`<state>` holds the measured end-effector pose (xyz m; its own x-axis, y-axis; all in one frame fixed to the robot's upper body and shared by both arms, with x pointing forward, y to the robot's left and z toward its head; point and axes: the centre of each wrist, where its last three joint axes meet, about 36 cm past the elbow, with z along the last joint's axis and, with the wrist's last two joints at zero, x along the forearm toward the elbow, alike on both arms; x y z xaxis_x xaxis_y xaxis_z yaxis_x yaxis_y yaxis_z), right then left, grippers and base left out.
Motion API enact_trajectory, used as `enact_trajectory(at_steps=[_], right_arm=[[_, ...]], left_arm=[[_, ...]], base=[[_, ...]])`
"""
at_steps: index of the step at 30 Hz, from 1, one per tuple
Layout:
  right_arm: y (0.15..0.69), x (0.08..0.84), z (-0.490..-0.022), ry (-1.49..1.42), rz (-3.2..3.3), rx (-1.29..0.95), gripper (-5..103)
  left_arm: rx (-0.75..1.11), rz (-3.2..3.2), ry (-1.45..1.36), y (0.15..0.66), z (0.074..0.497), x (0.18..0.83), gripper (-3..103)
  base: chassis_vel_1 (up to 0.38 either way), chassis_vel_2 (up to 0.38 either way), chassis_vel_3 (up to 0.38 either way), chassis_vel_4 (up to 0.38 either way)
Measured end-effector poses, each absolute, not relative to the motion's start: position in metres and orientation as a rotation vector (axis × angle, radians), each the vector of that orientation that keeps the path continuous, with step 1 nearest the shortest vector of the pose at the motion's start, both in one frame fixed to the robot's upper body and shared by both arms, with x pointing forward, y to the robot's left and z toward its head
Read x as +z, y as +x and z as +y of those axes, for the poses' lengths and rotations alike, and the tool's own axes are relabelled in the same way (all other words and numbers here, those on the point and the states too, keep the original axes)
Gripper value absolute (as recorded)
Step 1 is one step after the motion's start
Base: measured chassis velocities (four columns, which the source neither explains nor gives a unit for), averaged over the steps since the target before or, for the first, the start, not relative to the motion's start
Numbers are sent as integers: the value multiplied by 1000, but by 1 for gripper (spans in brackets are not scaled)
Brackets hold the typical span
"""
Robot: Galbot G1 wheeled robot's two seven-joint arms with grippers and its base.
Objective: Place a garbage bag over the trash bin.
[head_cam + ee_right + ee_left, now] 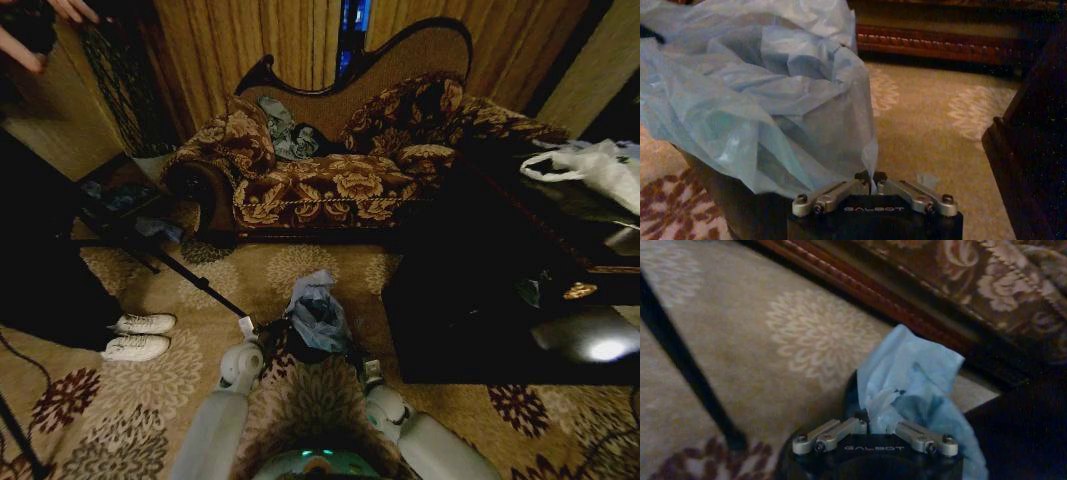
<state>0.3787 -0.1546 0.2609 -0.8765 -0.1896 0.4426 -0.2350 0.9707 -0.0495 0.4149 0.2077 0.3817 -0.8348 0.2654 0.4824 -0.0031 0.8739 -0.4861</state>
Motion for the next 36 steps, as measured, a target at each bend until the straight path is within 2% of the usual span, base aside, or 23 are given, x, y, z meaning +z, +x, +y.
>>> enact_trajectory(at_steps=[21,36], right_arm=[[375,262,-148,294,-2671,141,0],[369,258,-138,299,-2671,126,0]], left_arm=[[650,-2424,-49,422,225,303,0],[678,-2462,-55,433,231,282,0]], base=[[0,0,0,0],[0,0,0,0]])
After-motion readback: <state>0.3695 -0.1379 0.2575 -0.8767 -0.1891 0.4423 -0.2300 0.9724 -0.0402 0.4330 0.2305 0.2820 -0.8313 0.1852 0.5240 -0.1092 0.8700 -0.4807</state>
